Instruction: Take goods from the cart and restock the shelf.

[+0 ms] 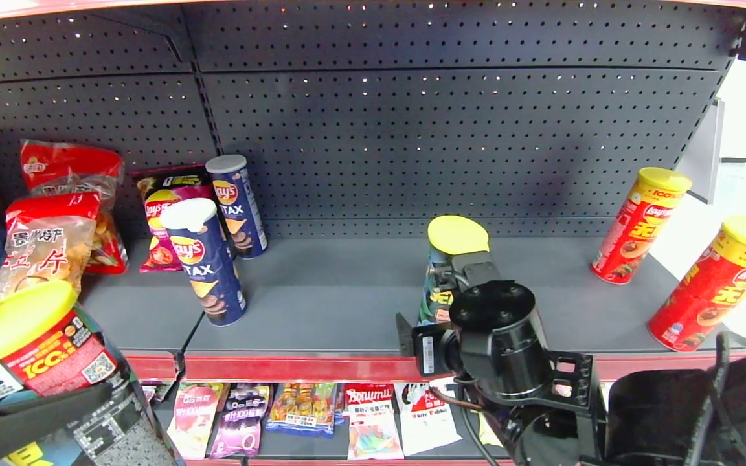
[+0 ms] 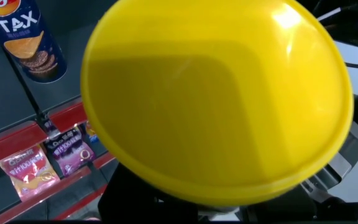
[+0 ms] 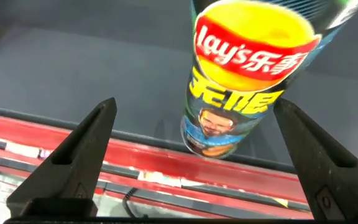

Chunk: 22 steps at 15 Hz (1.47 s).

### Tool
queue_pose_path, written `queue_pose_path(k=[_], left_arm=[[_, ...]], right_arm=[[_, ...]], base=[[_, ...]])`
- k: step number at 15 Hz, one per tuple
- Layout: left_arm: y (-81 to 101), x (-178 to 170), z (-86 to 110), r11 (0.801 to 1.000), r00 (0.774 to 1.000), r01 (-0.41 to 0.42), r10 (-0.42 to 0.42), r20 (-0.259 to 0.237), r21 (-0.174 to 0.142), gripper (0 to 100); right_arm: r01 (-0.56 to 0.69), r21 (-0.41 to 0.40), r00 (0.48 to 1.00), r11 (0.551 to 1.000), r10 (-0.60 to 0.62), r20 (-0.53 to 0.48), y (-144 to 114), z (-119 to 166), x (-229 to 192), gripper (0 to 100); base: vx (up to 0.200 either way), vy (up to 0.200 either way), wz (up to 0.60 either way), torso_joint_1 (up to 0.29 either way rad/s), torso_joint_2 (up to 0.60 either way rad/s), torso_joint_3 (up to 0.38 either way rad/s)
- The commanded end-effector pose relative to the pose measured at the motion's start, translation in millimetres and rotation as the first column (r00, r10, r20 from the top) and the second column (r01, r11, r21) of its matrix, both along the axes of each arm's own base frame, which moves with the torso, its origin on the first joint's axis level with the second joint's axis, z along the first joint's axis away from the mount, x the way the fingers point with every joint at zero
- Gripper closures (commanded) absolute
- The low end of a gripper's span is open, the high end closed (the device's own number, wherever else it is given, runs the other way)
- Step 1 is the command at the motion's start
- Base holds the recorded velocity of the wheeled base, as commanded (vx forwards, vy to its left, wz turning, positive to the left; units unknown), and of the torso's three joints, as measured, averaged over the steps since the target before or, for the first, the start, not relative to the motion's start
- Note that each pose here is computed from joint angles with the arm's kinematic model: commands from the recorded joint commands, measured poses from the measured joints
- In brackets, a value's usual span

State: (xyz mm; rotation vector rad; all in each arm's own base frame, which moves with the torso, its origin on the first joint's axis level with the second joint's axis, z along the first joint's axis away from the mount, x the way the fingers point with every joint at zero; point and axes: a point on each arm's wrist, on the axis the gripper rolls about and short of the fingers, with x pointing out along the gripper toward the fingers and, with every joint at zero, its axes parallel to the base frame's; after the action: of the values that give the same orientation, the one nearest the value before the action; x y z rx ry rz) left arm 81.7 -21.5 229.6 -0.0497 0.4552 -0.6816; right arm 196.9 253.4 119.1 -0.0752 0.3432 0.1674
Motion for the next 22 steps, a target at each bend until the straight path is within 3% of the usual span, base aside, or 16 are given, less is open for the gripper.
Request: queue_pose_path(k=[1,9,15,22], left_arm=[[0.0,0,-1.0,1.000,1.000,-0.001,0.001,-0.005,0.000,100],[0.4,-3,-5.4,1.000,1.000,-0.001,0.001,-0.013,0.001,100],[0.3,-2,-5.6,1.000,1.000,-0.002,0.002,-0.017,0.000,100],[0.0,-1,-6.9,1.000,1.000,0.002,-0.002,-0.023,0.002,100]], right_arm=[[0.003,-0.003,1.000,1.000,-0.003,-0.003,-5,0,-3,0],[0.050,-0.012,0.999,0.999,-0.050,-0.009,-21,0,4,0],[0.145,-0.010,0.989,0.989,-0.145,-0.004,-47,3,19,0],[0.142,-0.001,0.990,0.990,-0.142,0.001,-48,6,18,0]], base=[[0.000,0.000,0.00,0.000,0.00,0.000],[0.000,0.000,0.00,0.000,0.00,0.000],[0.000,0.000,0.00,0.000,0.00,0.000],[0.000,0.000,0.00,0.000,0.00,0.000]])
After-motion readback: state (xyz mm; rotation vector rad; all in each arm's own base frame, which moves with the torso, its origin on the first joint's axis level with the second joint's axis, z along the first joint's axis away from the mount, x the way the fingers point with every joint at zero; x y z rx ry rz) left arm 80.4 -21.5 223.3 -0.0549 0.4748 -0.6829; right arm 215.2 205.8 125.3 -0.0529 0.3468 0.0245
